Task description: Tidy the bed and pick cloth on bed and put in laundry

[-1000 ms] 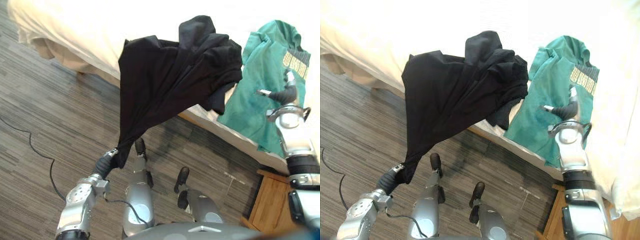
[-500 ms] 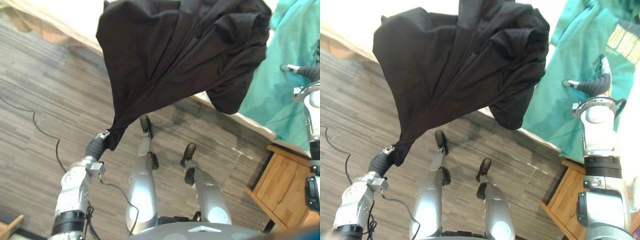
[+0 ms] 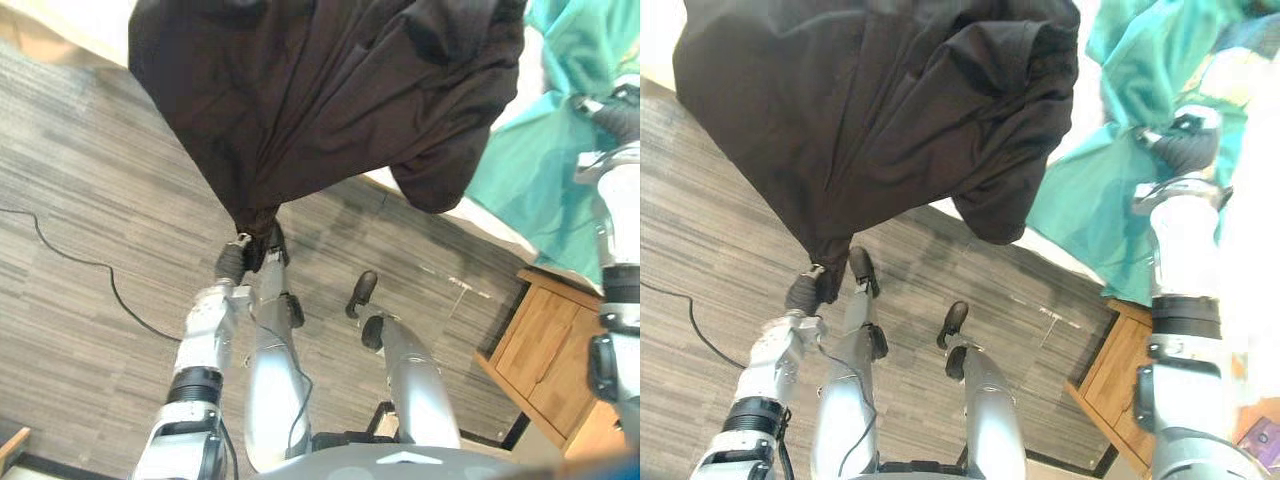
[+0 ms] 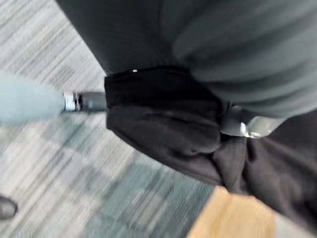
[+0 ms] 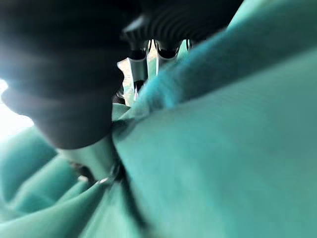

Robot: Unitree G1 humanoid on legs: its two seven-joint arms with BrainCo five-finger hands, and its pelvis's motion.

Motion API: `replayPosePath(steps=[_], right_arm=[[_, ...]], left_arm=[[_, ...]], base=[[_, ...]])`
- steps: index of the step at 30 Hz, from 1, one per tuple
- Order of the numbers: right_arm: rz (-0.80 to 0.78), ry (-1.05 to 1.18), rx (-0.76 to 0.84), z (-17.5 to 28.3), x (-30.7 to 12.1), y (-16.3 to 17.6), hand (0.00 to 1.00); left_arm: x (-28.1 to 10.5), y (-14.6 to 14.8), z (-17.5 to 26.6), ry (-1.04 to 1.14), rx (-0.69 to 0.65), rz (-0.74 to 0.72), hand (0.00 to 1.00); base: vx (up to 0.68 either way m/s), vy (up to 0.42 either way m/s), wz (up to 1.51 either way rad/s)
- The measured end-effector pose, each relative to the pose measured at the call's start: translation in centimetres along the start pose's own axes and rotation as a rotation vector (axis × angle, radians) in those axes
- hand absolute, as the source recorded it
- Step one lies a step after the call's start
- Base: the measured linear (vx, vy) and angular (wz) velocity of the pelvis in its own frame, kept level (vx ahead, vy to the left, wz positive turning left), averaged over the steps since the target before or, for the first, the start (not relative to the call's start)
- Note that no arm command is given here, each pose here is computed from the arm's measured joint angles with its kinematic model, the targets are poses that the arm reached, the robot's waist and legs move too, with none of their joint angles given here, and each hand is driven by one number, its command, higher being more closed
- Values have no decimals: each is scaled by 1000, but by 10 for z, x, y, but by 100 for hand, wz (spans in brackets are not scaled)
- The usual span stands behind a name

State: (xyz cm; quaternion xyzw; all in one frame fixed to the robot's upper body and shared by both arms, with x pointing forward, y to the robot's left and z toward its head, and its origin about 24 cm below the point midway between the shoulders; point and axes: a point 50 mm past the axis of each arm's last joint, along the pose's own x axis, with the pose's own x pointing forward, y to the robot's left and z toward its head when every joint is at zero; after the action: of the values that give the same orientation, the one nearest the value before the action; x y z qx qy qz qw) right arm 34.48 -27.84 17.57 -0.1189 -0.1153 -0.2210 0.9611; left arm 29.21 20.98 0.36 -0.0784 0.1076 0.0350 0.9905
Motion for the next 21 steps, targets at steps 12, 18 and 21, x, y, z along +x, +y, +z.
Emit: replayPosePath(steps=[12, 18, 21], right_arm=[[66, 419, 313, -134, -137, 78, 100], [90, 760, 278, -195, -227, 71, 100], [112, 884, 245, -214, -264, 57, 100]], left_arm=[[-14, -12, -58, 273, 91, 33, 100], [-62, 11, -122, 510, 120, 135, 100], [-97, 18, -158, 661, 115, 192, 100]], base=[[63, -43, -6], [20, 52, -21], [-49, 47, -26]])
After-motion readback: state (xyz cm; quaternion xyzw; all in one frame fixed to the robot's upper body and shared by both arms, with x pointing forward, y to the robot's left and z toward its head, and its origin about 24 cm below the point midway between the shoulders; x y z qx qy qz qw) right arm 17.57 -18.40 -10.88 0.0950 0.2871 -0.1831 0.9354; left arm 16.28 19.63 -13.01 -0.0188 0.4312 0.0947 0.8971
